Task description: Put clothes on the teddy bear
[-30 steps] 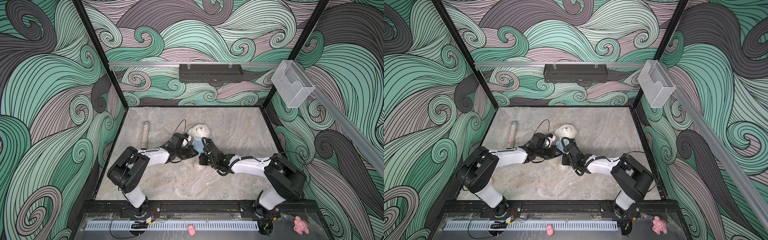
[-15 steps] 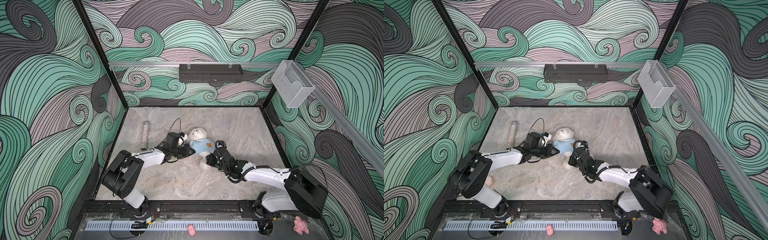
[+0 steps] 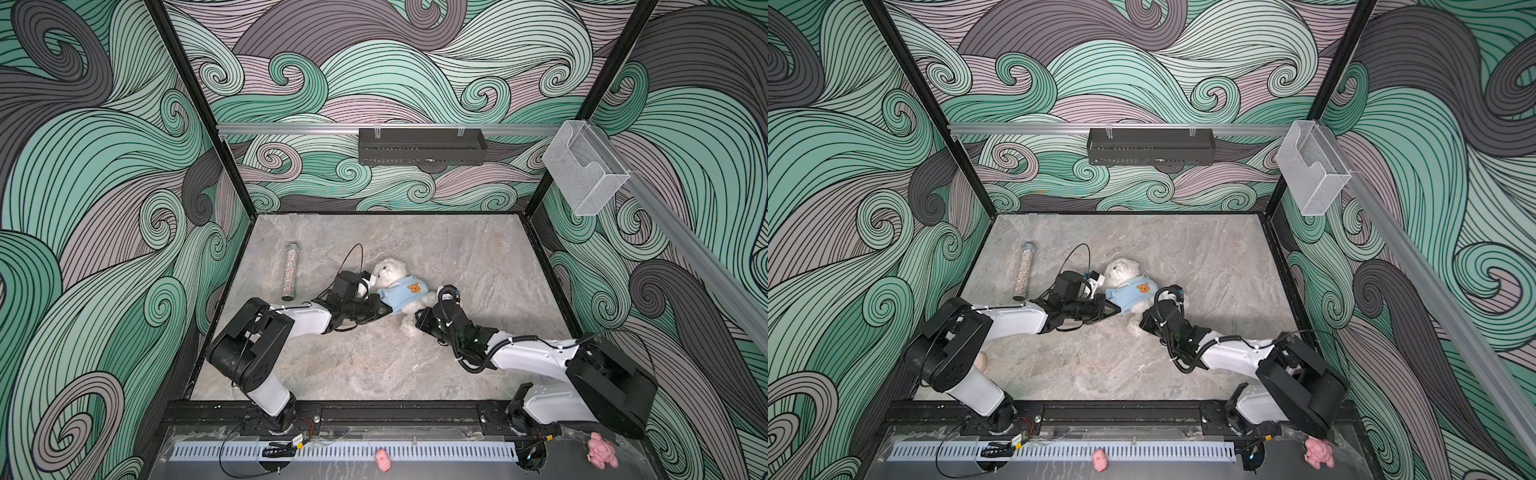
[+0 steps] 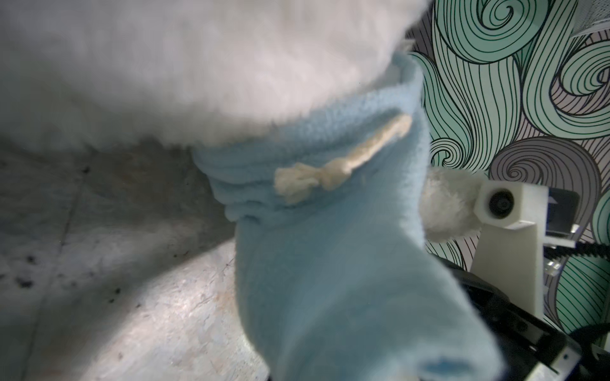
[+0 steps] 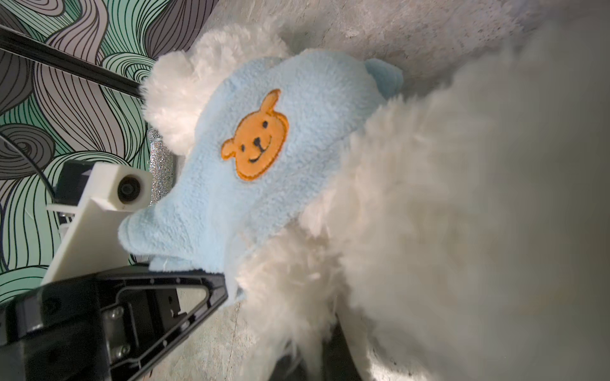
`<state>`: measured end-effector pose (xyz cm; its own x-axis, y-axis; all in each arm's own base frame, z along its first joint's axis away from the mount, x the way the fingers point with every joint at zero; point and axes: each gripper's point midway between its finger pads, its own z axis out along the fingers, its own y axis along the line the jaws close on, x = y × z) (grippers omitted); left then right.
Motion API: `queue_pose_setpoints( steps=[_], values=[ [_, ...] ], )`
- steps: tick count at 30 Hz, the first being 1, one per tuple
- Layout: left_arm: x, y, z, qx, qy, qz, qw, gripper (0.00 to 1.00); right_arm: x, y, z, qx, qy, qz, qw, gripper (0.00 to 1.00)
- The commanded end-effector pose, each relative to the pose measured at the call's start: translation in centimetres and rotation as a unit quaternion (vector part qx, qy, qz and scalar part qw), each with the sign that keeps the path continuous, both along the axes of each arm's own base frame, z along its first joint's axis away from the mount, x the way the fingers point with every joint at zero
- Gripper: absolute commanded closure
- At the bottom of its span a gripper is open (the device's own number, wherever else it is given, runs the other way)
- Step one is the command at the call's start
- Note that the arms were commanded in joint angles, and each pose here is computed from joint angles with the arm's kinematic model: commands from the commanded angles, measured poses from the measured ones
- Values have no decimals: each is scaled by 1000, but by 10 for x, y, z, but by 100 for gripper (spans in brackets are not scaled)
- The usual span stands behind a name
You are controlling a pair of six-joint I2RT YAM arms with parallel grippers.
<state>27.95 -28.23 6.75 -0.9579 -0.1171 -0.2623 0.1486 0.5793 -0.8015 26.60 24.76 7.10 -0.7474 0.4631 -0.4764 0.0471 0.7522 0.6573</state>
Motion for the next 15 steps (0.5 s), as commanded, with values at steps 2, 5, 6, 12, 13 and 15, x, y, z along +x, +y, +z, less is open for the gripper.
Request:
queue_pose_setpoints(
  steps=[2,5,6,12,13,15],
  values=[
    [-16,-13,-18,16,17,-15,1000,100,30,5,28,56,-51,-48,996,100],
    [-13,-15,-32,20,25,-11,999,100,34,17,33,71,-60,-31,995,100],
    [-12,-17,-39,26,30,-12,999,100,35,23,32,72,-60,-19,995,100],
    [-13,-42,-36,-18,19,-50,998,90,35,23,14,49,-59,25,997,100],
    [-14,-42,-32,-20,13,-55,998,83,35,22,11,46,-57,36,997,100],
    [-20,-36,-26,-7,1,-67,998,68,32,15,1,24,-45,61,997,100]
  ],
)
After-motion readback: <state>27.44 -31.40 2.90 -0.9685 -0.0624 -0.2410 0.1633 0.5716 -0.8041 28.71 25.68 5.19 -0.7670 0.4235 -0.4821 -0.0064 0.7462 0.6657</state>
